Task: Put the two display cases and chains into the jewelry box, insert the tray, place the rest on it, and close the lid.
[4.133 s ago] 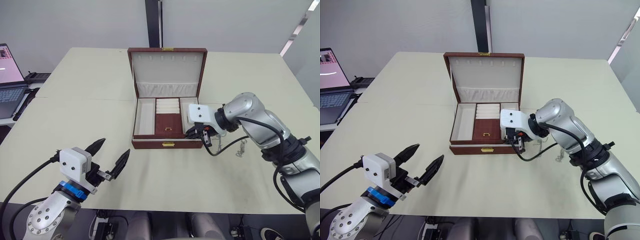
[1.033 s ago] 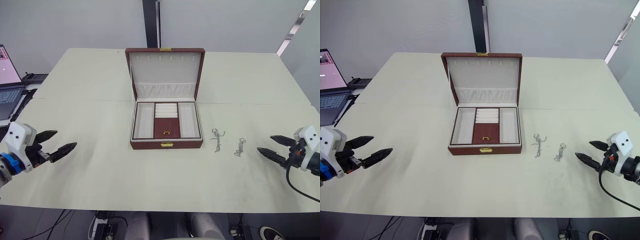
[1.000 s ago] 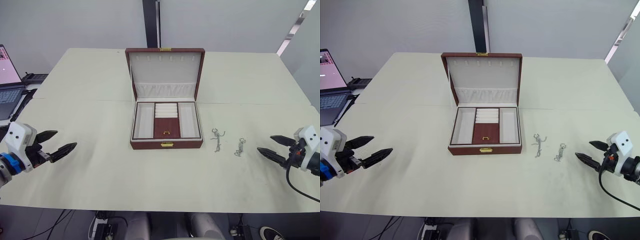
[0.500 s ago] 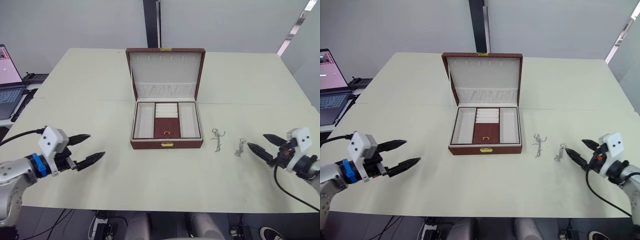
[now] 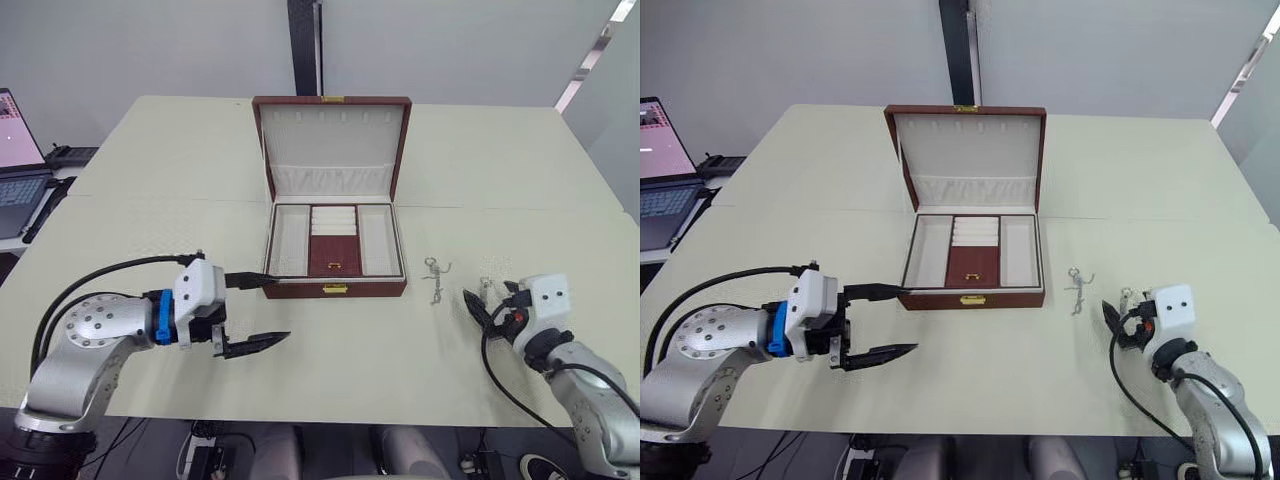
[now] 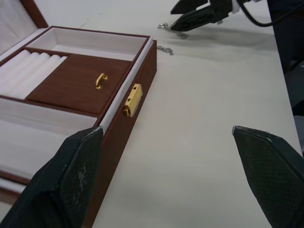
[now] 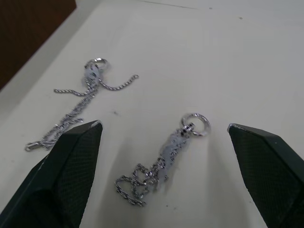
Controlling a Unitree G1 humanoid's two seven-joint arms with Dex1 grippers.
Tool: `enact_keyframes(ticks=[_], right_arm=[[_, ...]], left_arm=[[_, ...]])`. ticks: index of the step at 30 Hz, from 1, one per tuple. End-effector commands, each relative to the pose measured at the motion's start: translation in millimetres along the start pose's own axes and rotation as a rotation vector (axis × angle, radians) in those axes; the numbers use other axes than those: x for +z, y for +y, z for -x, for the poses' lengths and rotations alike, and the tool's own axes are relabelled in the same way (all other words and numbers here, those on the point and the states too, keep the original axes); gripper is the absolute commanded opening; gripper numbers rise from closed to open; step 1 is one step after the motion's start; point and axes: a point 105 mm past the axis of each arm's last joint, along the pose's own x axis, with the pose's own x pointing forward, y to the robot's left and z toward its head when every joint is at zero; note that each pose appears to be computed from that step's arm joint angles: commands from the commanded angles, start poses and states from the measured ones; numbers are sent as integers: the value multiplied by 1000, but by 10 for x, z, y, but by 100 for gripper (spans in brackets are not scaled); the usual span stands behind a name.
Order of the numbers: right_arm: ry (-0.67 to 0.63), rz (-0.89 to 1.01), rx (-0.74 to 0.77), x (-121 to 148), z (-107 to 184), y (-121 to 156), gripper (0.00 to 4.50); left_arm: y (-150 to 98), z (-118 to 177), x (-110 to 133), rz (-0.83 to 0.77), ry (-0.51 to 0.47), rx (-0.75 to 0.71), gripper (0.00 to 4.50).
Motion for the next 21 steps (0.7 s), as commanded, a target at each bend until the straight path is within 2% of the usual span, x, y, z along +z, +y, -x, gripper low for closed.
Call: enact_keyframes(ticks=[1, 15, 18, 21], right_arm=[[-14, 1, -64, -48, -15, -14, 448], [41, -45, -95, -230, -101, 35, 448], [56, -40, -95, -266, -92, 36, 386], [65, -36, -92, -287, -80, 42, 275]], left_arm=[[-124, -114, 92, -65, -42, -72, 450], [-114, -155, 83, -77, -64, -68, 450], [-119, -150, 71, -75, -65, -63, 450], [-125, -147, 66, -70, -69, -59, 450]])
